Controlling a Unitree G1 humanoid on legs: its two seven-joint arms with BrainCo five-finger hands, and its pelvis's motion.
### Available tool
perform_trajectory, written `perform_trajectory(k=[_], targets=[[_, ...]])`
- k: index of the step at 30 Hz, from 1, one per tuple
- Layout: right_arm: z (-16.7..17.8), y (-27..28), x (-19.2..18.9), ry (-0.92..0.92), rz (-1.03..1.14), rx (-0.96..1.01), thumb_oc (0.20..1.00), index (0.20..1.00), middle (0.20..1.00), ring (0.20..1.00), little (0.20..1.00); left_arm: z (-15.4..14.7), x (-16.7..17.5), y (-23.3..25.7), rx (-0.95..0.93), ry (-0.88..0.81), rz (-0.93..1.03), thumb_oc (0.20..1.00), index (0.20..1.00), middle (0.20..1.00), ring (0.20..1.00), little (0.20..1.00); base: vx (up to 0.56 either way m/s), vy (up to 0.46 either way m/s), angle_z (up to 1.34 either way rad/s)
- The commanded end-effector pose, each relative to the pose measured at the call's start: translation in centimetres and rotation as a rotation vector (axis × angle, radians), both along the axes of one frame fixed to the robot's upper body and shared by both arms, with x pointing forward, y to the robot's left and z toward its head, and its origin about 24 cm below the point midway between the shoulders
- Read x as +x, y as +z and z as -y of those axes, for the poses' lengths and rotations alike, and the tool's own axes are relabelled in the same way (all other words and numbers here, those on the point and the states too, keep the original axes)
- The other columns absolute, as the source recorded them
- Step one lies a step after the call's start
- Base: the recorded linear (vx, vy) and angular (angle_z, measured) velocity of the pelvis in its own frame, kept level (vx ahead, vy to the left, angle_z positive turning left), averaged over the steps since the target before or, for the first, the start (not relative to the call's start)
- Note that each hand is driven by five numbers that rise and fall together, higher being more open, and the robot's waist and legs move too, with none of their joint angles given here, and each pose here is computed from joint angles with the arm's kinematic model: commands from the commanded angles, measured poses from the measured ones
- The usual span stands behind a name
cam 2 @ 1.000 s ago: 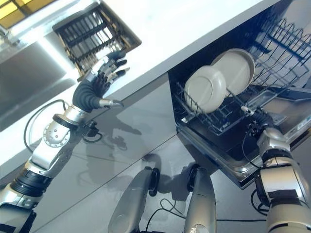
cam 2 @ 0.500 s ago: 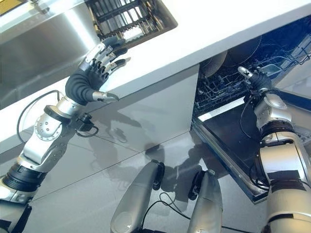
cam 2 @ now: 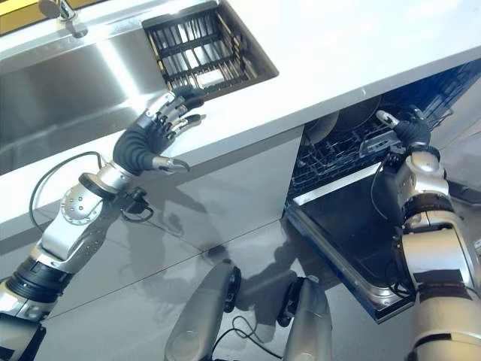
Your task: Pick up plates and place into dishwasher.
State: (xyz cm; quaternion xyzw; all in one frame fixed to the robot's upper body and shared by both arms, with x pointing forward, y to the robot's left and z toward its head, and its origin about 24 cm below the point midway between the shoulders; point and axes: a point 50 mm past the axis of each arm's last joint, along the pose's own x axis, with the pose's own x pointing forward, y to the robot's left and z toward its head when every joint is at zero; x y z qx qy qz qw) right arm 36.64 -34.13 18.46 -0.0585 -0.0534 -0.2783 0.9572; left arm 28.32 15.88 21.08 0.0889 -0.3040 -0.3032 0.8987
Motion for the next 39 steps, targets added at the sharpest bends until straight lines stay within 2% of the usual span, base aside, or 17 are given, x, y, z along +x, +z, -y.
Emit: perform_trajectory(k=[1, 7, 10, 14, 16, 18, 20, 23, 31, 33, 39], targets=[[1.5, -0.5, -2.3, -0.231, 0.082, -0.171, 1.000, 1.000, 1.000, 1.000, 1.000, 0.0, -0.6, -1.6, -0.086, 0.052, 0.024, 1.000, 1.000, 1.000, 1.000, 1.000, -0.01, 0.137, -0.32], [2.5, -4.6, -6.5, -0.596, 0.103, -0.269, 1.000, 1.000, 1.000, 1.000, 1.000, 1.4, -1.0, -2.4, -0.112, 0.062, 0.042, 1.000, 1.000, 1.000, 1.000, 1.000, -0.02, 0.096, -0.24], [3.4, -5.9, -7.8, -0.708, 0.074, -0.278, 1.000, 1.000, 1.000, 1.000, 1.000, 1.8, -1.0, -2.6, -0.117, 0.057, 0.041, 1.000, 1.000, 1.000, 1.000, 1.000, 0.00, 0.052, -0.20], [4.8, -10.6, -10.4, -0.758, -0.089, -0.148, 1.000, 1.000, 1.000, 1.000, 1.000, 2.7, -1.0, -2.9, -0.121, 0.035, 0.027, 1.000, 1.000, 1.000, 1.000, 1.000, 0.03, 0.006, -0.09], [5.5, -13.6, -11.7, -0.725, -0.201, 0.008, 1.000, 1.000, 1.000, 1.000, 1.000, 2.8, -0.9, -2.8, -0.117, 0.024, 0.022, 1.000, 1.000, 1.000, 1.000, 1.000, 0.00, -0.027, -0.08], [5.7, -17.2, -13.5, -0.656, -0.316, 0.229, 1.000, 1.000, 1.000, 1.000, 1.000, 2.8, -0.8, -2.7, -0.114, 0.021, 0.009, 1.000, 1.000, 1.000, 1.000, 1.000, 0.00, -0.038, -0.02], [5.3, -19.5, -14.6, -0.625, -0.407, 0.348, 1.000, 1.000, 1.000, 1.000, 1.000, 2.9, -0.8, -2.7, -0.110, 0.015, -0.002, 1.000, 1.000, 1.000, 1.000, 1.000, 0.01, -0.064, -0.01], [3.3, -22.5, -15.1, -0.474, -0.501, 0.574, 1.000, 1.000, 1.000, 1.000, 1.000, 3.6, -0.9, -2.6, -0.099, -0.011, -0.007, 1.000, 1.000, 1.000, 1.000, 1.000, 0.01, -0.077, -0.01], [-1.2, -23.9, -12.2, -0.168, -0.428, 0.936, 1.000, 1.000, 1.000, 1.000, 1.000, 3.8, -1.2, -1.4, -0.075, -0.040, 0.014, 1.000, 1.000, 1.000, 1.000, 1.000, 0.00, -0.058, 0.03], [-3.2, -22.6, -9.6, 0.055, -0.339, 1.045, 1.000, 1.000, 1.000, 1.000, 1.000, 3.6, -1.1, -1.2, -0.071, -0.038, 0.008, 1.000, 1.000, 1.000, 1.000, 1.000, -0.02, -0.038, 0.07], [-6.8, -16.9, -4.5, 0.676, -0.017, 1.080, 1.000, 1.000, 1.000, 1.000, 1.000, 2.2, -0.9, -1.5, -0.069, -0.051, -0.010, 1.000, 1.000, 1.000, 1.000, 1.000, -0.02, -0.023, -0.01]])
